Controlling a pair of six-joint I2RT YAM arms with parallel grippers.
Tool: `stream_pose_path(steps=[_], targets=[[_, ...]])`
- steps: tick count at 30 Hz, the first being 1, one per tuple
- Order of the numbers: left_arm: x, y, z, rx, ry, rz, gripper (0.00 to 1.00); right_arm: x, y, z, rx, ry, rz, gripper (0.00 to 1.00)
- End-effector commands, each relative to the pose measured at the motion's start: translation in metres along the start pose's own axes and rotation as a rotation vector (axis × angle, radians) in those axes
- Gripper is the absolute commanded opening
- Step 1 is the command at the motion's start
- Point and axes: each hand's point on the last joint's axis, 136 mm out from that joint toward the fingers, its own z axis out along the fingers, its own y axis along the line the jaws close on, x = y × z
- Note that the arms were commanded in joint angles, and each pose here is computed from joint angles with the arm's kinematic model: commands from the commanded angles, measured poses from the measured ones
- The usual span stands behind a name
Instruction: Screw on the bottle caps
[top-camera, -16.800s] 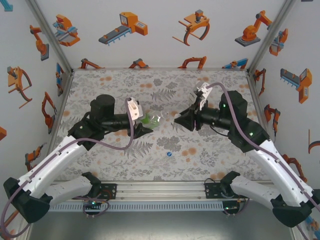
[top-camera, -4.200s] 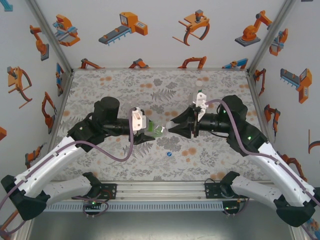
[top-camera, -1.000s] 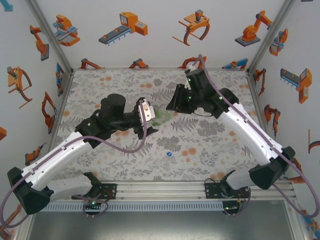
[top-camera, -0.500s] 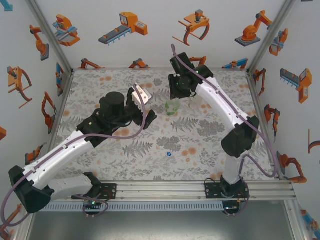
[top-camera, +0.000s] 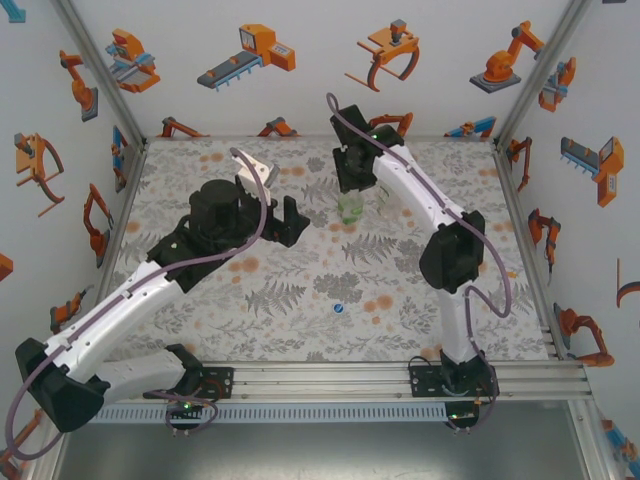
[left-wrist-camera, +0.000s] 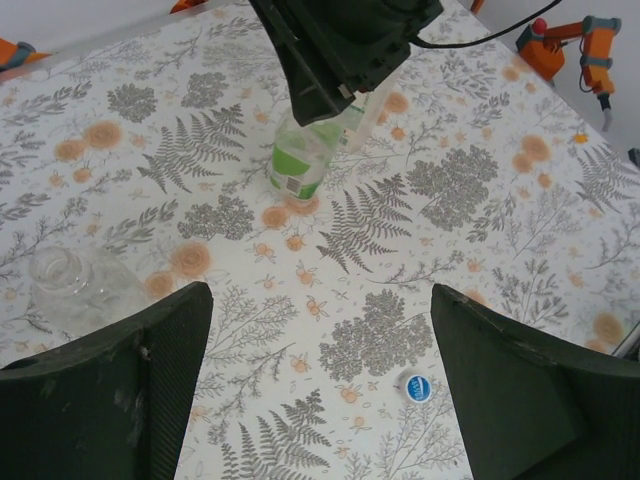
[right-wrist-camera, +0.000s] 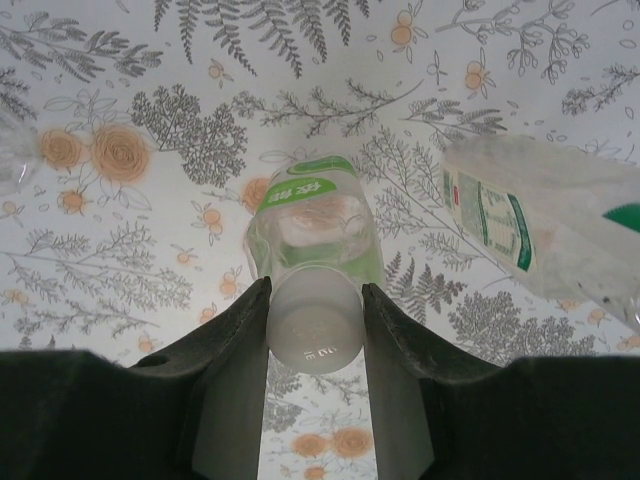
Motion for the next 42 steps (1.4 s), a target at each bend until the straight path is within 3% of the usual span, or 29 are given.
stream_pose_path(steps=[1,7,15,22,31,42], targets=[[-0.003,0.002,-0.007,-0.001,-0.024,-0.055,0.82,-0.017,-0.006,-0.001,0.019,-0.049,-0.004,0.15],[-0.002,0.006,-0.01,-0.014,-0.025,-0.063,0.82,-0.014,-0.009,0.009,0.024,-0.037,0.011,0.15],[-0.005,0.007,-0.01,-0.019,-0.033,-0.066,0.82,-0.008,-0.009,0.017,0.022,-0.028,0.027,0.31],[-0.005,0.009,-0.012,-0.027,-0.036,-0.076,0.82,-0.004,-0.008,0.021,0.017,-0.016,0.028,0.34],[-0.003,0.012,-0.014,-0.041,-0.038,-0.078,0.82,-0.017,-0.008,0.007,0.012,-0.051,0.026,0.5],[-0.002,0.015,-0.014,-0.051,-0.039,-0.074,0.83,-0.029,-0.009,-0.032,-0.004,-0.082,0.01,0.51]])
